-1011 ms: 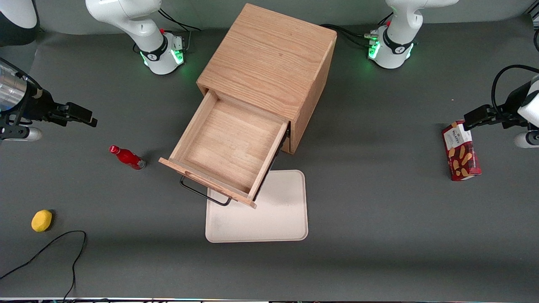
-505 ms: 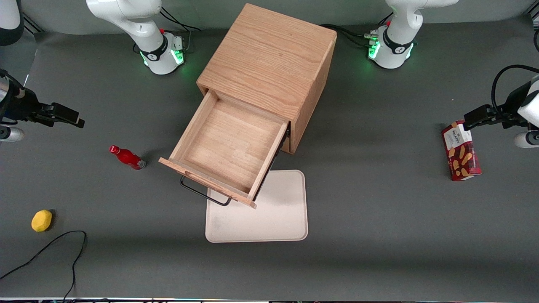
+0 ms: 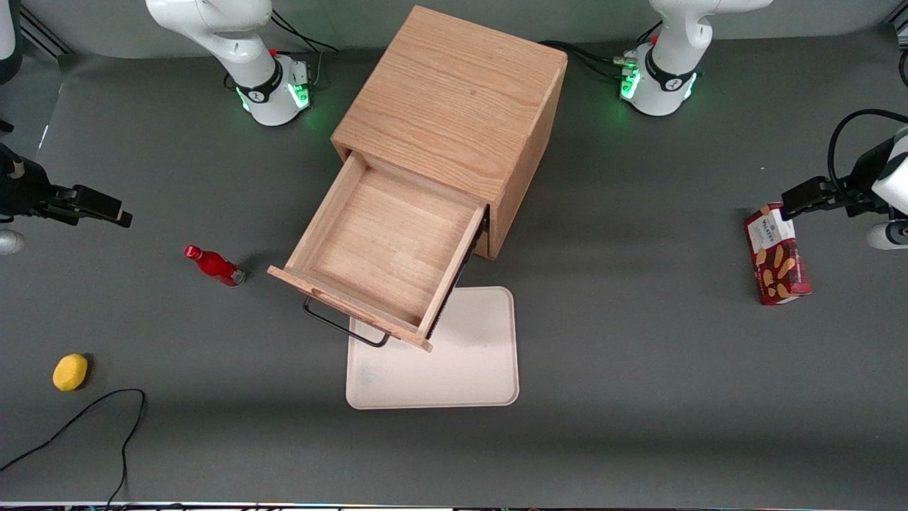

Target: Open upper drawer

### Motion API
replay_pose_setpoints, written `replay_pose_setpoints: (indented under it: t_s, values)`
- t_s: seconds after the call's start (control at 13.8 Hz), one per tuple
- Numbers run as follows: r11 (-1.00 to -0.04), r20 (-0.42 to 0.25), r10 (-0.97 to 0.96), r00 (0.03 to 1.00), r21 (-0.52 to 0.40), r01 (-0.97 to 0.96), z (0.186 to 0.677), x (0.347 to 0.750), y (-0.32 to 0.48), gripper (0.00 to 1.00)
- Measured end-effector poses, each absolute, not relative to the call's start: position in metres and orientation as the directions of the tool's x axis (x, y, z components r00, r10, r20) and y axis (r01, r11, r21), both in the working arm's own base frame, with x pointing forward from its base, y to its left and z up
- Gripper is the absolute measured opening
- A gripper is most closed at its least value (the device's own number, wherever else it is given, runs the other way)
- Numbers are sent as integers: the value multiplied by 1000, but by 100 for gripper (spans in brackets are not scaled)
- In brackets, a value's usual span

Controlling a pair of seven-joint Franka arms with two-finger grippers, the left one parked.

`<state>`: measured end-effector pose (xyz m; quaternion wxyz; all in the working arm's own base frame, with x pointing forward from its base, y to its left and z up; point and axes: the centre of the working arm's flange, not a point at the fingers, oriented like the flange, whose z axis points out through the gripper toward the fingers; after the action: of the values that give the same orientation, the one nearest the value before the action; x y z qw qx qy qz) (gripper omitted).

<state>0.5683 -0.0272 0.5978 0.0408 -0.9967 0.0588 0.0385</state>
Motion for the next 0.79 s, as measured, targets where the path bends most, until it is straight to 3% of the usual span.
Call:
replay_pose_setpoints:
  t_s: [0.79]
  values:
    - [-994, -93, -66, 993, -81, -73, 592, 570, -34, 100]
